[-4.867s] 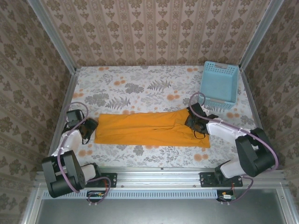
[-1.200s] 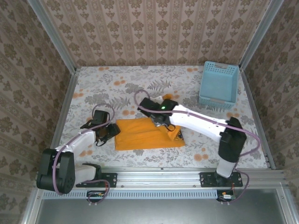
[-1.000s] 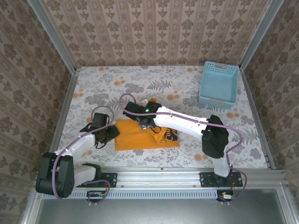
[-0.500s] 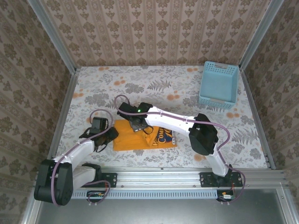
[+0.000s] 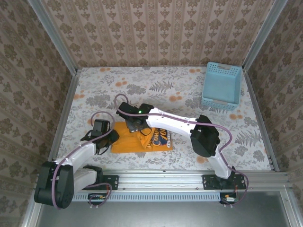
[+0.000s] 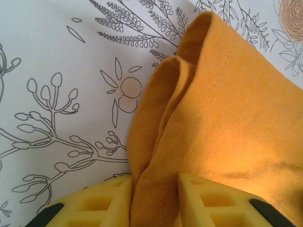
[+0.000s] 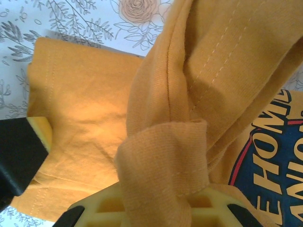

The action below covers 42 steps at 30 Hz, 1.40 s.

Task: Fold the inside-out t-shirt

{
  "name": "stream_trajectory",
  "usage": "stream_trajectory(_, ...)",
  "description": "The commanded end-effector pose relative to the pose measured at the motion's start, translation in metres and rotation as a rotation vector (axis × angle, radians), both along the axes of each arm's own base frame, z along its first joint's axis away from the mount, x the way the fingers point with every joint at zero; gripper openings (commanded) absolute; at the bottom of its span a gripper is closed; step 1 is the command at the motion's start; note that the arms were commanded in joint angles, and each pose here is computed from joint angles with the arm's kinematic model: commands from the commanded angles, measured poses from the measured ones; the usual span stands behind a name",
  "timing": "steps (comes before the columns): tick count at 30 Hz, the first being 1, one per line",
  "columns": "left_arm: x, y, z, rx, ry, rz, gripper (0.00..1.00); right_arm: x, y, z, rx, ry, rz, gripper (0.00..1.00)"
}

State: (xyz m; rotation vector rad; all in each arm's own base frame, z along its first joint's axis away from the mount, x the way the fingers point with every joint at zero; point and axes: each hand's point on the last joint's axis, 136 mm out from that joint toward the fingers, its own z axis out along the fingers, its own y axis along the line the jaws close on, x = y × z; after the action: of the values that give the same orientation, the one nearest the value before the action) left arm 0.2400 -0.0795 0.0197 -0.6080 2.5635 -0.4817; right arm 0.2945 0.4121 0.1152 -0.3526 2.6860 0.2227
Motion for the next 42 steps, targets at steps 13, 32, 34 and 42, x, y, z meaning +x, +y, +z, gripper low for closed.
stream_trajectory(13,-0.014,-0.013,0.001,-0.069,0.007,-0.023,0.40,-0.002,0.042,0.005,0.095,0.022,0.037,0.39)
stream_trajectory(32,-0.009,-0.059,0.133,0.260,-0.209,-0.281,0.58,0.014,-0.156,0.019,0.113,-0.062,-0.258,0.59)
stream_trajectory(34,-0.008,-0.094,0.137,0.274,-0.219,-0.371,0.59,0.013,-0.159,0.010,0.193,-0.035,-0.265,0.59)
stream_trajectory(42,-0.017,-0.213,0.121,0.119,-0.228,-0.639,0.55,0.004,-0.177,-0.025,0.283,0.034,-0.374,0.54)
